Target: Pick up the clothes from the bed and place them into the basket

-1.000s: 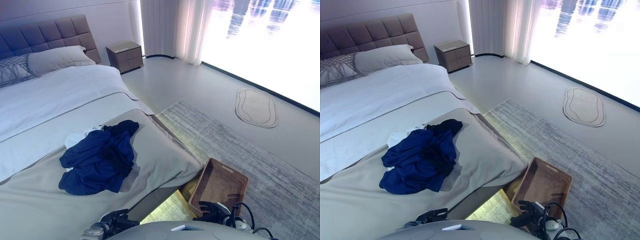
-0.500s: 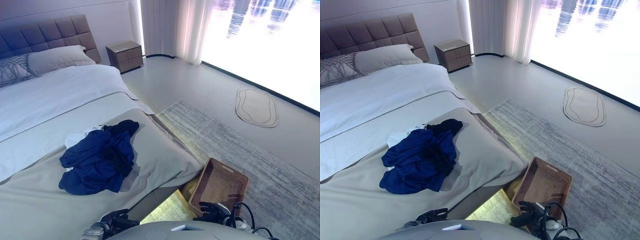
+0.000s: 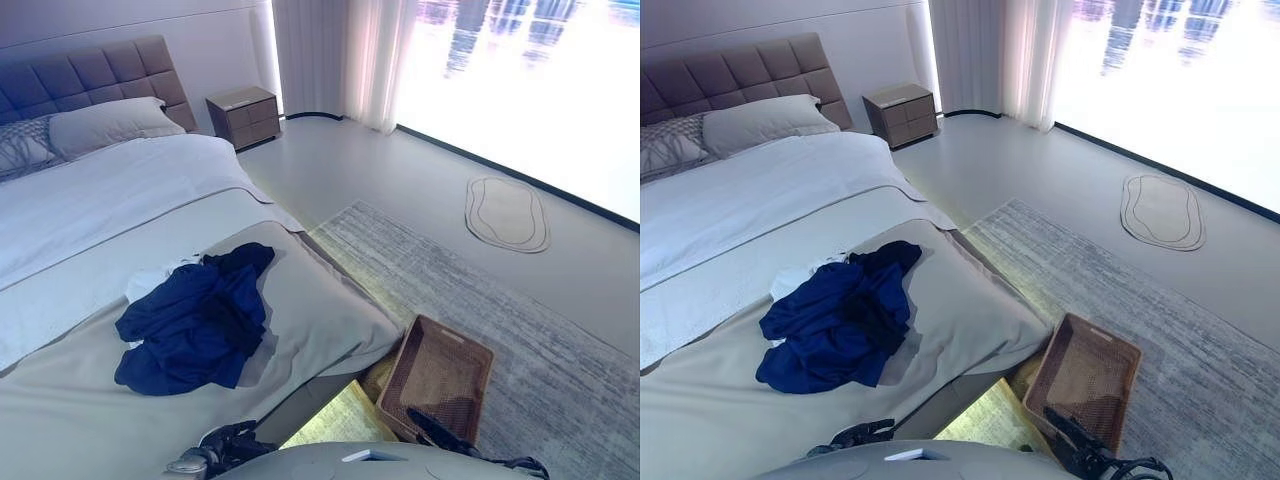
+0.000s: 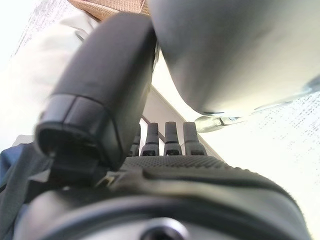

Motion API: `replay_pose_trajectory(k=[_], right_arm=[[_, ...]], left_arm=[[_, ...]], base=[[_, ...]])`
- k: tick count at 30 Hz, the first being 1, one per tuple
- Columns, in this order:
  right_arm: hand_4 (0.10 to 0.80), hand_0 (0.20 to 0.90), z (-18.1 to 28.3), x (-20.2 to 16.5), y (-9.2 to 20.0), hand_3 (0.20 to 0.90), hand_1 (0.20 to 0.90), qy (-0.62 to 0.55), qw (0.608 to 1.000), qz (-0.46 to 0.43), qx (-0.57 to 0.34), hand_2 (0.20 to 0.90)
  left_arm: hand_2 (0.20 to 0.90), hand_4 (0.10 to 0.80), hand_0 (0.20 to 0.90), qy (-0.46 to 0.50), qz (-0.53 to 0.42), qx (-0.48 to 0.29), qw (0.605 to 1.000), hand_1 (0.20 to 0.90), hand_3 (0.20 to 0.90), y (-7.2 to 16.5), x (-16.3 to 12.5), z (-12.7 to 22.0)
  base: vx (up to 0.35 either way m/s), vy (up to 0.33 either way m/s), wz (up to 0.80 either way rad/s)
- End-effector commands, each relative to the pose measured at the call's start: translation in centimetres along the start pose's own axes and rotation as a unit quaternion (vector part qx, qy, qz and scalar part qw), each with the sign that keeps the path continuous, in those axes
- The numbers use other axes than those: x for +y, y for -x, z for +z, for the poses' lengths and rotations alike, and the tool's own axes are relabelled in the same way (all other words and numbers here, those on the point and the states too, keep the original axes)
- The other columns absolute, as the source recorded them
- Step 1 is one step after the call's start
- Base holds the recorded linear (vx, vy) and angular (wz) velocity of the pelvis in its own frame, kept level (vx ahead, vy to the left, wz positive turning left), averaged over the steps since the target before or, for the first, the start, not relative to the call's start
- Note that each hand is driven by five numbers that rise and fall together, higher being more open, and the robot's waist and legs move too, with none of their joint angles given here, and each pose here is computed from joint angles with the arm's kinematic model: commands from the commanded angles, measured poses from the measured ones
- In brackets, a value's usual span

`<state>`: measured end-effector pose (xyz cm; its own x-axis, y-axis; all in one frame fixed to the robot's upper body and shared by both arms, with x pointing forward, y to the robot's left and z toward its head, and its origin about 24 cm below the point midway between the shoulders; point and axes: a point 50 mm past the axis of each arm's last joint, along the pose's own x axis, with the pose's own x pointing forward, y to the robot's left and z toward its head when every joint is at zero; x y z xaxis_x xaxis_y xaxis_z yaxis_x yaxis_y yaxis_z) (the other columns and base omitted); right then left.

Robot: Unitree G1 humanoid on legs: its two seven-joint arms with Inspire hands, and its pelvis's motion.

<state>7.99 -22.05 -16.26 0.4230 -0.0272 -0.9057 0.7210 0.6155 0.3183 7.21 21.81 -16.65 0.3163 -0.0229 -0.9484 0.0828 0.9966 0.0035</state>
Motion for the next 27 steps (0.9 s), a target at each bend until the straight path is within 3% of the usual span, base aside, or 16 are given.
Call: replay_pose_trajectory(k=[1,4,5,6,7,8,9,11,13,16,22,27], right_arm=[[0.8,0.9,5.6,8.6,-0.6,0.9,0.9,0.027,0.977,0.153,-0.144,0.9],[0.8,0.9,8.8,13.9,1.1,0.9,0.9,0.203,0.926,0.201,-0.248,0.9],[0.8,0.9,9.0,14.2,1.2,0.9,0.9,0.21,0.922,0.2,-0.257,0.9],[0.8,0.9,9.7,15.9,2.1,0.9,0.9,0.311,0.878,0.199,-0.304,0.9],[0.8,0.9,10.2,16.6,2.5,0.9,0.9,0.332,0.865,0.194,-0.322,0.9],[0.8,0.9,11.7,19.2,4.2,0.9,0.9,0.463,0.776,0.175,-0.391,0.9],[0.8,0.9,11.9,19.7,4.5,0.9,0.9,0.493,0.752,0.17,-0.402,0.9],[0.8,0.9,13.4,21.5,6.0,0.9,0.9,0.573,0.669,0.147,-0.45,0.9],[0.8,0.9,15.9,25.5,8.5,0.9,0.9,0.638,0.557,0.106,-0.52,0.9],[0.8,0.9,17.7,28.9,10.8,0.9,0.9,0.659,0.475,0.053,-0.581,0.9],[0.8,0.9,22.4,34.2,15.9,0.9,0.9,0.591,0.444,-0.028,-0.673,0.9],[0.8,0.9,25.7,35.9,18.7,0.9,0.9,0.554,0.461,-0.078,-0.688,0.9]], left_arm=[[0.9,0.8,0.9,-0.01,0.001,0.004,1.0,0.9,0.9,-0.1,-0.1,-0.1],[0.9,0.8,0.9,-0.015,0.002,-0.002,1.0,0.9,0.9,0.0,-0.2,0.0],[0.9,0.8,0.9,-0.015,0.002,-0.003,1.0,0.9,0.9,0.0,-0.1,0.0],[0.9,0.8,0.9,-0.015,0.001,-0.007,1.0,0.9,0.9,0.0,-0.1,0.2],[0.9,0.8,0.9,-0.015,0.001,-0.009,1.0,0.9,0.9,0.0,-0.1,0.3],[0.9,0.8,0.9,-0.018,0.001,-0.017,1.0,0.9,0.9,0.0,-0.1,0.7],[0.9,0.8,0.9,-0.018,0.001,-0.019,1.0,0.9,0.9,0.0,-0.1,0.8],[0.9,0.8,0.9,-0.02,0.001,-0.026,0.999,0.9,0.9,0.0,0.1,1.1],[0.9,0.8,0.9,-0.034,0.004,-0.045,0.998,0.9,0.9,0.1,0.5,2.0],[0.9,0.8,0.9,-0.045,0.011,-0.067,0.997,0.9,0.9,0.1,1.1,3.5],[0.9,0.8,0.9,-0.052,0.04,-0.117,0.991,0.9,0.9,0.7,3.8,7.7],[0.9,0.8,0.9,-0.04,0.063,-0.129,0.989,0.9,0.9,1.4,5.9,8.4]], base=[[0.004,0.049,0.12],[-0.01,0.068,0.14],[-0.011,0.078,0.11],[-0.009,0.057,0.1],[-0.004,0.117,0.29],[-0.001,0.095,0.29],[0.0,0.117,0.33],[0.0,0.099,0.36],[-0.062,0.088,0.41],[-0.075,0.034,0.41],[-0.166,-0.019,0.63],[-0.027,0.011,0.55]])
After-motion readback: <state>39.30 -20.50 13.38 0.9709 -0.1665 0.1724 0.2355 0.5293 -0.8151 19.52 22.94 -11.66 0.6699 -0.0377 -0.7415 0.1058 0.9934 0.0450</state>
